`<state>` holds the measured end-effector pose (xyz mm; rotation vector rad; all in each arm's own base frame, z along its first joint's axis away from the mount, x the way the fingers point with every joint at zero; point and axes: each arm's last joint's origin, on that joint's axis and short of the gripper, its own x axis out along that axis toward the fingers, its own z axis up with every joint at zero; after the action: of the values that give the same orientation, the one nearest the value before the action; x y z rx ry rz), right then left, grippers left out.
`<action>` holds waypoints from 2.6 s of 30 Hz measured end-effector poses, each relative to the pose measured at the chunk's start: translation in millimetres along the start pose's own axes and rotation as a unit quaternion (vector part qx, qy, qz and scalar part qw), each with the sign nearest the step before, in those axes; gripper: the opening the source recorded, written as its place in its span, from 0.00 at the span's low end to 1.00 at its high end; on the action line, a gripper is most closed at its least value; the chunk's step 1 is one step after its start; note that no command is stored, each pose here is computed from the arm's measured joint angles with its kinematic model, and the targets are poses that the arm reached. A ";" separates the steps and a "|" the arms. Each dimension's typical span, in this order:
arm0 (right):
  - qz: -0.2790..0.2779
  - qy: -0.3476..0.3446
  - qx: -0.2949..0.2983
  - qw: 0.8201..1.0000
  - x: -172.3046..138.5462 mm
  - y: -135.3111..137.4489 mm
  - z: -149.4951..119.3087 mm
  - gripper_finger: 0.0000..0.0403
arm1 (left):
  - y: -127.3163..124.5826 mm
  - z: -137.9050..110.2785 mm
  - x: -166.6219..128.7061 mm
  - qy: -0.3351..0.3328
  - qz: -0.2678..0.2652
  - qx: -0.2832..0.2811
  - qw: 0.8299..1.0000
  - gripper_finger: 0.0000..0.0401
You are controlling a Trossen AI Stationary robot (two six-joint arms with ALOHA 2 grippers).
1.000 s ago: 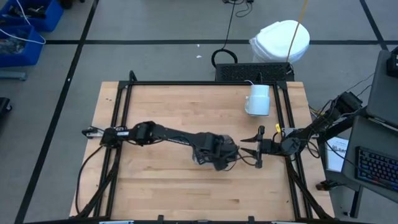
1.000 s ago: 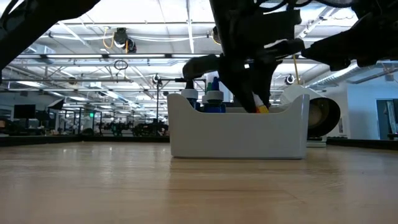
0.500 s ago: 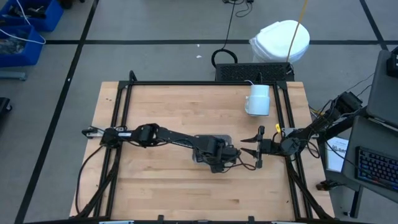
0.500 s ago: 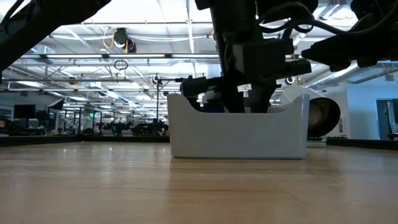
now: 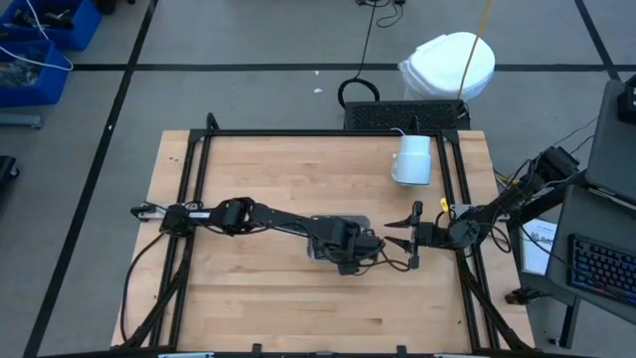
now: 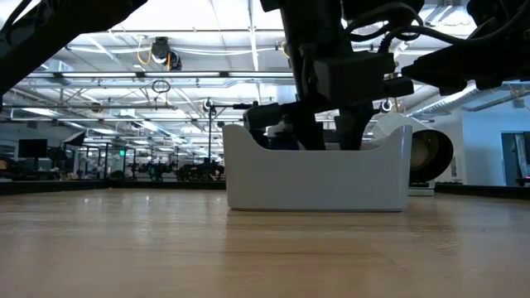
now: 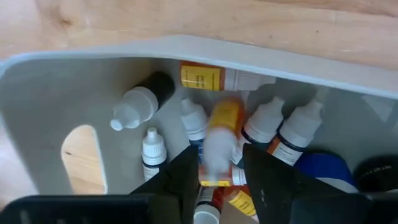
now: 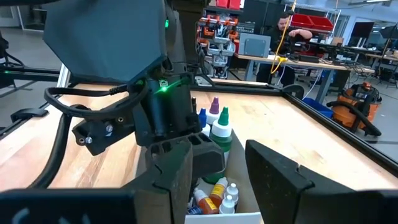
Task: Pick & Place food coloring
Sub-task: Put the small orange food coloring into the gray bin, then adjust the big blue food coloring in the gray bin
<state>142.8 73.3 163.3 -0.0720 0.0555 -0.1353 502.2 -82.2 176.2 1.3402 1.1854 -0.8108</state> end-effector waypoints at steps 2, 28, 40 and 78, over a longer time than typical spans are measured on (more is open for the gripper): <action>0.000 0.000 0.000 1.000 0.0 0.0 0.0 0.35 | 0.0 -0.1 0.0 0.002 0.001 0.000 1.000 0.35; 0.001 -0.007 0.004 1.000 0.0 0.1 1.7 0.35 | -27.5 86.5 -128.5 0.189 0.266 0.020 0.945 0.38; 0.002 0.005 0.020 1.000 -0.1 0.4 -1.2 0.35 | -146.9 -29.3 -316.2 -0.112 0.162 -0.594 0.780 0.02; 0.067 0.423 -0.025 0.903 109.5 -29.1 71.9 0.28 | -298.4 -138.2 -69.9 -0.401 0.413 -0.552 0.603 0.09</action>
<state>251.6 34.4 231.6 -0.0559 0.9355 -0.0177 177.1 3.5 177.6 0.2107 0.0700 0.1441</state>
